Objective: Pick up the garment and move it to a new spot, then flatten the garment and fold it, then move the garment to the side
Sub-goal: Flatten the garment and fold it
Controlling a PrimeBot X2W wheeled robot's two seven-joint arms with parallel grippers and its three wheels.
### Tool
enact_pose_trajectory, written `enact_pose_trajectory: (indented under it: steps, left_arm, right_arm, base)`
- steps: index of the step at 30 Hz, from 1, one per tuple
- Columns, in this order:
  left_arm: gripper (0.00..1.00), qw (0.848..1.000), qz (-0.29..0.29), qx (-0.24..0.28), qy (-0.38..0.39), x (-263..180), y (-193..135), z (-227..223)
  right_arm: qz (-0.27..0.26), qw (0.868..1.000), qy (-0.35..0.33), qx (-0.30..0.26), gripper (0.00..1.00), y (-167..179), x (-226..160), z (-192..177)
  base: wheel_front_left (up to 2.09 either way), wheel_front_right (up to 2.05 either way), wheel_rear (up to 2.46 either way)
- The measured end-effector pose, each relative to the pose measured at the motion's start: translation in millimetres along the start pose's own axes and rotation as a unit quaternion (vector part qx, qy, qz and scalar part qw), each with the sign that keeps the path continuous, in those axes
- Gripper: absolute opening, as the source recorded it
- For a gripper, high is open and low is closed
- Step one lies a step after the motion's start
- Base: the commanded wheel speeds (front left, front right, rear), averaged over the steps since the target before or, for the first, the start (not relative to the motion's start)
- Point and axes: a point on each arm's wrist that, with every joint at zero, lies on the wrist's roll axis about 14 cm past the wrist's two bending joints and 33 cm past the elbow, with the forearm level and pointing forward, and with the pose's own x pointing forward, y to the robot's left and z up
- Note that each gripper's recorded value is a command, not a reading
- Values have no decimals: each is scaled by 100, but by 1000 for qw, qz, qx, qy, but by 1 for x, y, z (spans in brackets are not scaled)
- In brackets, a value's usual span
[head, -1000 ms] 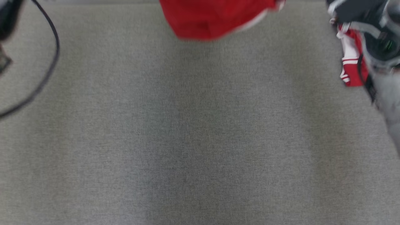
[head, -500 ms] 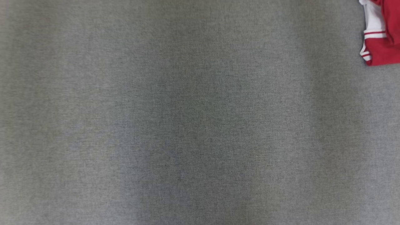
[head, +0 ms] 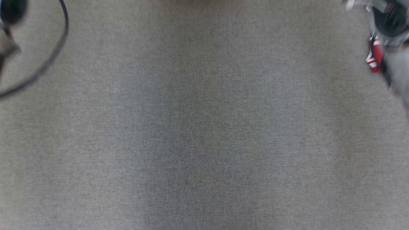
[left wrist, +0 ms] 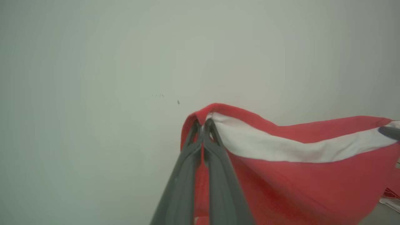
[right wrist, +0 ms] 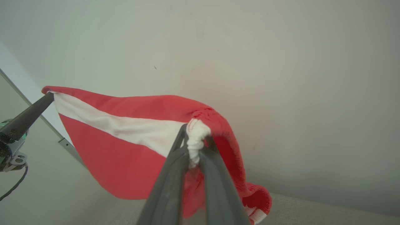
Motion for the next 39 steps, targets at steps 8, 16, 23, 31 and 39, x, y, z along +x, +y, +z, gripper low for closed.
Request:
enact_pose_trajectory:
  steps: [8,16,23,31,39]
  left_arm:
    - [0,997,19,-73,31,-70,-17,-37]
    - [0,984,68,-127,108,-188,-52,-92]
    - [0,967,128,-156,155,-268,-67,-114]
    - [0,951,162,-186,186,-328,-94,-134]
    - [0,942,175,-199,206,-358,-118,-149]
  right_arm:
    - [28,997,55,53,0,29,-60,-57]
    - [32,988,111,106,0,56,-135,-114]
    - [46,977,166,127,0,88,-194,-154]
    - [26,966,219,132,0,97,-254,-192]
    - [8,960,240,144,0,105,-291,-214]
  base:
    - [0,0,0]
    - [0,0,0]
    - [0,0,0]
    - [0,0,0]
    - [0,0,0]
